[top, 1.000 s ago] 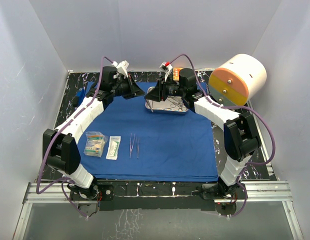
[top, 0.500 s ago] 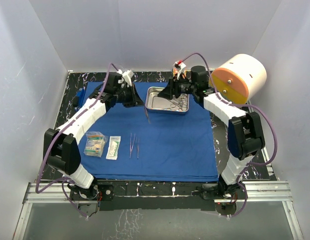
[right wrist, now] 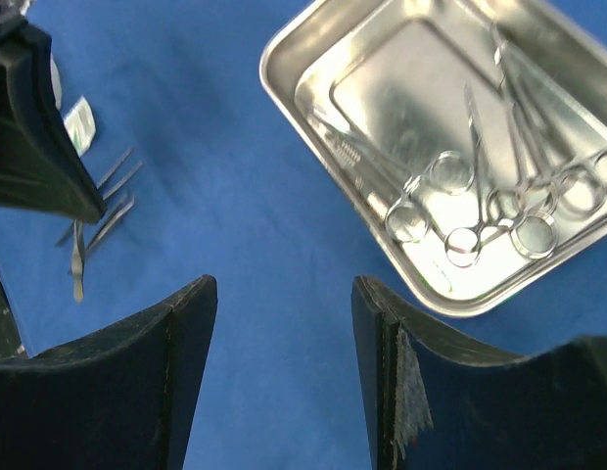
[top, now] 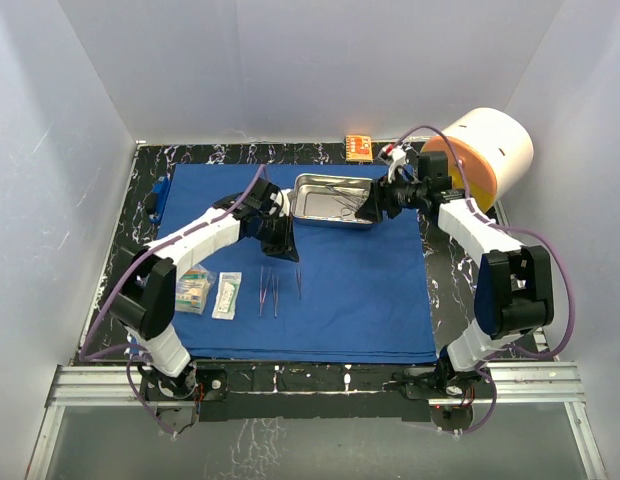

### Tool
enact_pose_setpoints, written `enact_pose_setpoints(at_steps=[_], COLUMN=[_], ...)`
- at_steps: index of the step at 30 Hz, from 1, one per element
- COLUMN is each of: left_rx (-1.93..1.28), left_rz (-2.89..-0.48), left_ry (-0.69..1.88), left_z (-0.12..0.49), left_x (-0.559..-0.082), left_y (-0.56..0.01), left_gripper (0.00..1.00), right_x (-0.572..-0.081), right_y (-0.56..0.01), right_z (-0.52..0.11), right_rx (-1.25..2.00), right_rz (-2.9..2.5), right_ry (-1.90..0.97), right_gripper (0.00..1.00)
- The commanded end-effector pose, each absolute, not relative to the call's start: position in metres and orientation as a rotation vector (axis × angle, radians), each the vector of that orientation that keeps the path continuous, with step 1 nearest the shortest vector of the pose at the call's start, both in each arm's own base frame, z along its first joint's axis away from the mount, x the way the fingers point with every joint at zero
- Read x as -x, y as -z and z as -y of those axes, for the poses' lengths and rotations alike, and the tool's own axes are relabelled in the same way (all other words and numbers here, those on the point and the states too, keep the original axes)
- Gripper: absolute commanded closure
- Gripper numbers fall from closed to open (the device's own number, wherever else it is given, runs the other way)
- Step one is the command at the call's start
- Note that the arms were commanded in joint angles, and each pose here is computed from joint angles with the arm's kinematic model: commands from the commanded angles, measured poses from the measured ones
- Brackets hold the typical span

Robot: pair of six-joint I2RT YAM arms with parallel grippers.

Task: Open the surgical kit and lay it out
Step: Place the medical item in the surgical kit.

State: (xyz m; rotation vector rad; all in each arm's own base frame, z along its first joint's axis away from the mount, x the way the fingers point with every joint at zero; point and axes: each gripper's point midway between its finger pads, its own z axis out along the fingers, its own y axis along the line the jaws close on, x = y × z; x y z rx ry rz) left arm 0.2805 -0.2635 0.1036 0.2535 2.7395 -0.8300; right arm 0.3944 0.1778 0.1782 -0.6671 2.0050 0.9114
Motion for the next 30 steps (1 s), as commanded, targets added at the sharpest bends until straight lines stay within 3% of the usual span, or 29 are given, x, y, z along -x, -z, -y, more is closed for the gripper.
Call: enact_pose_setpoints(at_steps=[1,30], left_rx=[-0.246,-0.258], left_rz=[-2.861,-3.067], left_ry=[0.811,0.714], left_z=[0.26,0.243], left_x=[-0.263,-0.249], left_y=[-0.084,-0.057], left_gripper=[1.0,1.0], right_x=[-0.379,-0.388], right_y=[-0.165,-0.152], right_z=[-0.168,-0.141], right_rx=[0.737,0.631], right_rz=[-2.025,-2.066], right_ry=[-0.82,-0.736], right_gripper=[0.43,0.38])
